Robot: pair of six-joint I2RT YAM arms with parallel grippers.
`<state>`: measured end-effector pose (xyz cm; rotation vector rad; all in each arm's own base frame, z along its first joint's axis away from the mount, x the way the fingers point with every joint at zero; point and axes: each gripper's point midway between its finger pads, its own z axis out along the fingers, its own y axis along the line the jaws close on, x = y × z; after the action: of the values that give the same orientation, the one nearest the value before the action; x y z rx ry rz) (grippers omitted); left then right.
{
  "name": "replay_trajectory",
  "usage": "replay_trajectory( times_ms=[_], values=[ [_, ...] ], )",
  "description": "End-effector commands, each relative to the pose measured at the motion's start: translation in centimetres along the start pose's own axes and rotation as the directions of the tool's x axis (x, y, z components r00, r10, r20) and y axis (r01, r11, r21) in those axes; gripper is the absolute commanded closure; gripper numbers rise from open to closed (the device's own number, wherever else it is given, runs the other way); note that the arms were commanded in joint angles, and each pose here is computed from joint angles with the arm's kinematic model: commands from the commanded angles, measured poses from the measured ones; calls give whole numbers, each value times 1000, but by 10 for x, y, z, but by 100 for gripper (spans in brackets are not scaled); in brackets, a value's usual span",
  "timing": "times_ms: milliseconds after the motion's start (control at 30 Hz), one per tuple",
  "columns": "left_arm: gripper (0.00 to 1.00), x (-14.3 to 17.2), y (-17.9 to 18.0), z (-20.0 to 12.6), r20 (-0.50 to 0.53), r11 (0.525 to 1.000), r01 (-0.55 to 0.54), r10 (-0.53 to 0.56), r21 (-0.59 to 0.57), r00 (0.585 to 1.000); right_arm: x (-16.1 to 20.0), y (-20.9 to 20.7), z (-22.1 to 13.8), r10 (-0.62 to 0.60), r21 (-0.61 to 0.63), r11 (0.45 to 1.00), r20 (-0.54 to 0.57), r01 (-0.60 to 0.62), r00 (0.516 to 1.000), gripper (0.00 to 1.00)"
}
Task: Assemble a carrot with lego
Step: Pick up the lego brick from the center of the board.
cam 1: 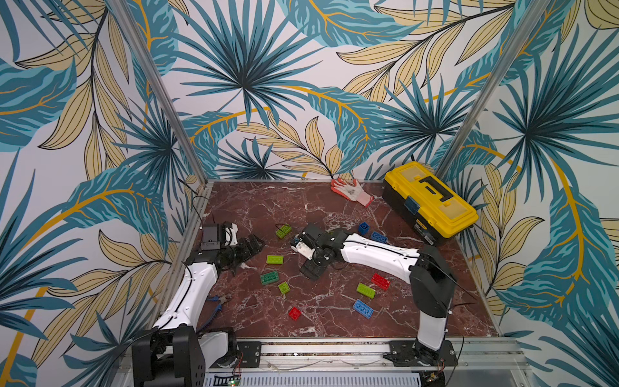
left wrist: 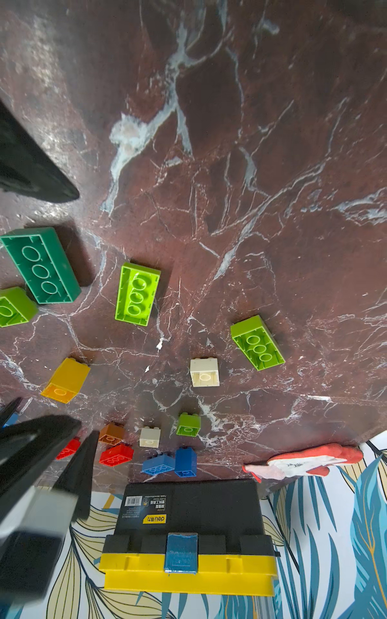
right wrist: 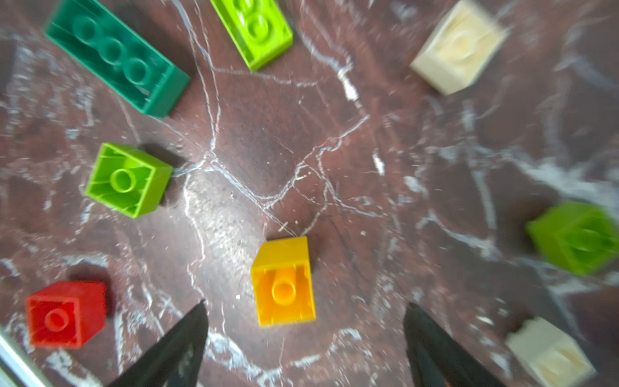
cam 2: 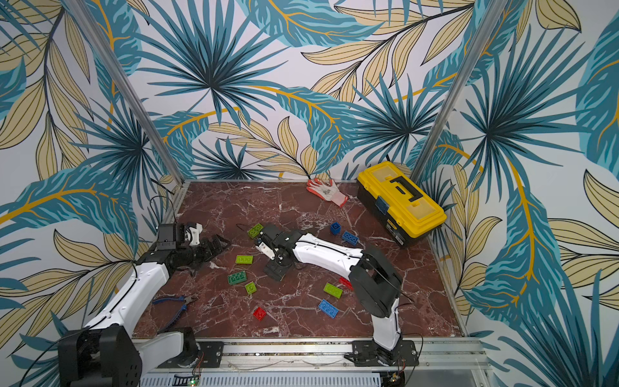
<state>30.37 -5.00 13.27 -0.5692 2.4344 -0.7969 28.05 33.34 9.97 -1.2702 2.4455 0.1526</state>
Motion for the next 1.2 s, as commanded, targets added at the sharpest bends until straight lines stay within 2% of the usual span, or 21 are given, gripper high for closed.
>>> replay_trajectory(
  times_ms=[0,67,167,200,267,367,433,567,633,733,900,1167],
  values=[
    [1,2,-1,-4,5,1000,-1,0,19,1000,17,-24,-40,69,87,993,53,-74,996,6],
    [0,4,-5,-4,-3,999,-5,5,45,1000,45,-46,-57,101,163,981,53,-108,994,7],
    [0,11,-22,1,-35,994,-42,45,98,998,96,-69,-67,98,211,972,28,-101,995,9],
    [1,15,-28,3,-48,992,-67,72,104,996,109,-76,-71,134,236,962,22,-136,991,8],
    [1,27,-44,10,-86,986,-120,130,120,988,131,-78,-82,283,178,944,-8,-277,959,10],
    [1,41,-55,22,-142,981,-146,165,131,976,145,-47,-87,376,33,926,-68,-375,924,25],
    [1,46,-57,26,-164,979,-152,173,136,971,147,-27,-91,423,-9,905,-80,-425,903,23],
    [1,50,-58,26,-174,976,-153,179,152,968,173,-7,-85,555,23,830,-131,-557,822,26],
    [1,51,-60,24,-174,975,-152,180,161,968,178,4,-86,543,63,839,-108,-540,833,26],
    [1,51,-62,23,-174,974,-151,180,167,968,191,11,-80,588,105,809,-126,-579,799,28],
    [1,51,-64,21,-173,972,-152,183,179,968,207,18,-64,586,157,807,-106,-569,803,28],
    [1,52,-63,20,-171,972,-162,191,171,967,229,20,-39,583,220,807,-149,-548,799,28]
  ],
)
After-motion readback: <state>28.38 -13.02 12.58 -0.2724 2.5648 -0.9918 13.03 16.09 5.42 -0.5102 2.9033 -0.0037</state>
